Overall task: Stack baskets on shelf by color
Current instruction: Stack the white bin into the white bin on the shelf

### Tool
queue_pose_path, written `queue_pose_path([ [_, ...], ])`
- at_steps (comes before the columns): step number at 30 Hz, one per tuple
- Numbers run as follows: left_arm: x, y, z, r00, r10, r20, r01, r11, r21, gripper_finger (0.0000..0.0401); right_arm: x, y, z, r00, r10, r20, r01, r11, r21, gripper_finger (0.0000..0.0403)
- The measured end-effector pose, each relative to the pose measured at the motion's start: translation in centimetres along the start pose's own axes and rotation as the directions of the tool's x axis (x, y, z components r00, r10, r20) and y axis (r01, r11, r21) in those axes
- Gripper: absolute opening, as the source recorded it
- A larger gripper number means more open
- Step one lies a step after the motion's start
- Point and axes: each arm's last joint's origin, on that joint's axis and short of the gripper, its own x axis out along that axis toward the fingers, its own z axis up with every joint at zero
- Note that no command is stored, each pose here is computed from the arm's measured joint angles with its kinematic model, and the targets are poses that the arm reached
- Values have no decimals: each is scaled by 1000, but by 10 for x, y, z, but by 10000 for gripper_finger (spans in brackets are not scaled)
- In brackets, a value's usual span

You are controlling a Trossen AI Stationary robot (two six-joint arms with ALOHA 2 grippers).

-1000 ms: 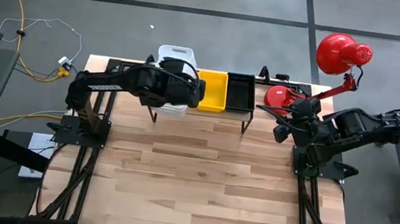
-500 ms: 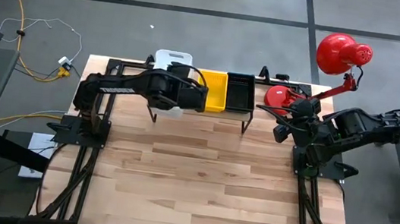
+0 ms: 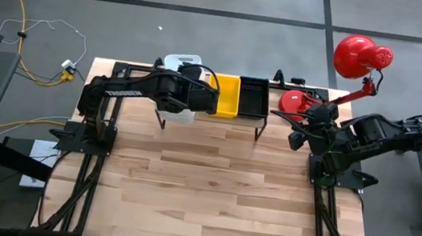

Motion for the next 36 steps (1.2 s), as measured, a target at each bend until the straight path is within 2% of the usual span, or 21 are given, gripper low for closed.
queue_pose_path([
  [11,-3,2,6,1000,-12,11,11,1000,20,137,0,0,0,1000,0,0,0,1000,23,172],
  [17,-20,10,26,996,-58,70,59,998,-7,151,0,0,0,1000,0,0,0,1000,23,172],
  [20,-28,14,33,991,-65,116,68,997,-27,141,0,0,0,1000,0,0,0,1000,23,172],
  [22,-31,12,34,987,-78,139,85,995,-43,119,0,0,0,1000,0,0,0,1000,29,172],
  [26,-35,7,29,976,-59,210,66,998,-24,36,0,0,0,1000,-8,8,7,999,45,172],
  [28,-34,4,23,967,-27,254,40,998,-47,10,0,0,0,1000,-7,8,7,999,45,172],
  [36,-14,-5,4,965,39,260,-16,996,-91,3,0,0,0,1000,-7,7,7,999,47,172],
])
